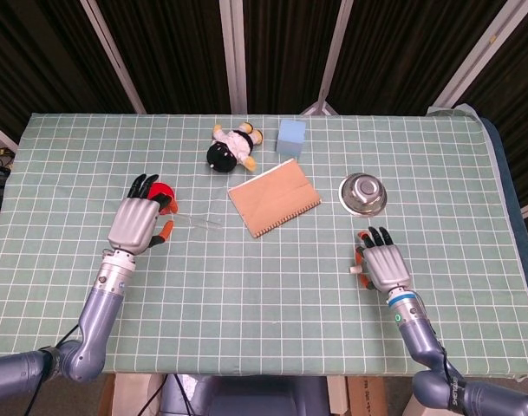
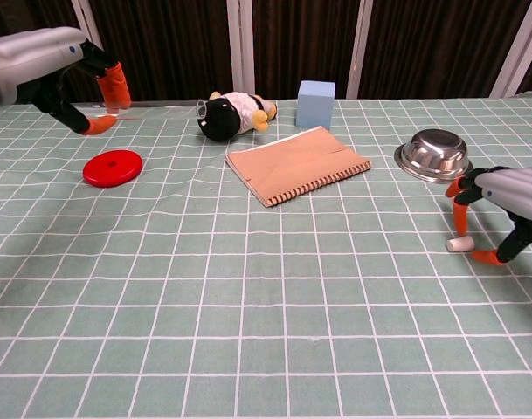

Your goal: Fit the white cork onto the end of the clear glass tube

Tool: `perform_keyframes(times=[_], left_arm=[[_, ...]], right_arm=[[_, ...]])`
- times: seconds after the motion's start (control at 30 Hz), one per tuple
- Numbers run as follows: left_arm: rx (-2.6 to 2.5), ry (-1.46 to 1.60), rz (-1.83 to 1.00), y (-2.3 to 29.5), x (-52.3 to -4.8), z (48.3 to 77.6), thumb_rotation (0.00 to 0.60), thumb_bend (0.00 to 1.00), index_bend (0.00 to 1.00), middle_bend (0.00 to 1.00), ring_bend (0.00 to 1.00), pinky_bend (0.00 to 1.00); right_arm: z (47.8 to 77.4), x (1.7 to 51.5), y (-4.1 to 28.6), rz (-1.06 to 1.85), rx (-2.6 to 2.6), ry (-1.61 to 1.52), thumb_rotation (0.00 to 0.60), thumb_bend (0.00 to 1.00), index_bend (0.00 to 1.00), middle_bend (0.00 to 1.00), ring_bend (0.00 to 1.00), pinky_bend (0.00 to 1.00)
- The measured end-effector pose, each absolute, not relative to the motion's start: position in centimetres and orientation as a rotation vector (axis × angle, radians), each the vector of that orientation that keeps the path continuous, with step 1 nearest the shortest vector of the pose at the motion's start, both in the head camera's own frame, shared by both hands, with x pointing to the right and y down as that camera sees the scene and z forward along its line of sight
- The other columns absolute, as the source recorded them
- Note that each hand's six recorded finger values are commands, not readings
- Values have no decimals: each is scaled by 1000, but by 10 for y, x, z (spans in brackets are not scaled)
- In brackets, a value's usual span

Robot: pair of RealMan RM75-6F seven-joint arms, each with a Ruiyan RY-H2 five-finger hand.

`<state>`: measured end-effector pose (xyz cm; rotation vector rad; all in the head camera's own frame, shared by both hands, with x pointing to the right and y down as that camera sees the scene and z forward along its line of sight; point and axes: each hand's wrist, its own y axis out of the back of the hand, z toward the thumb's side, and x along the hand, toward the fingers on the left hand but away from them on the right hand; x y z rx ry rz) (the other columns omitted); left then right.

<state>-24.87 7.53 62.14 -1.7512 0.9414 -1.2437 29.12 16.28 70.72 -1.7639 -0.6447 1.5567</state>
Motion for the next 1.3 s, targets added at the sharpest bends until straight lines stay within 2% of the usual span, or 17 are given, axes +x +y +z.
perform_keyframes(times=[0.27,0.5,0.83,1.03,1.3], left_arm=[[-1747,939,-1244,74,-249,622,600,718,503,457,81,0],[-1750,938,-1249,74,-249,624,600,718,503,457,82,0],[-1764,945,-1261,77,-249,629,600,718,503,457,82,0],[-1793,967,-1281,82,-245,635,600,718,503,459,81,0],[-1858,1057,-1354,93,-228,653,600,718,503,466,82,0]], right_arm=[[710,288,163,1556,-1767,-644,600,349,512,176,0,0],[708,285,162,1545,-1767,-650,600,386,572,184,0,0],[702,286,161,1536,-1750,-667,600,389,584,187,0,0],[693,287,154,1508,-1724,-705,600,390,586,187,0,0],[663,282,128,1393,-1624,-795,600,390,585,187,0,0]])
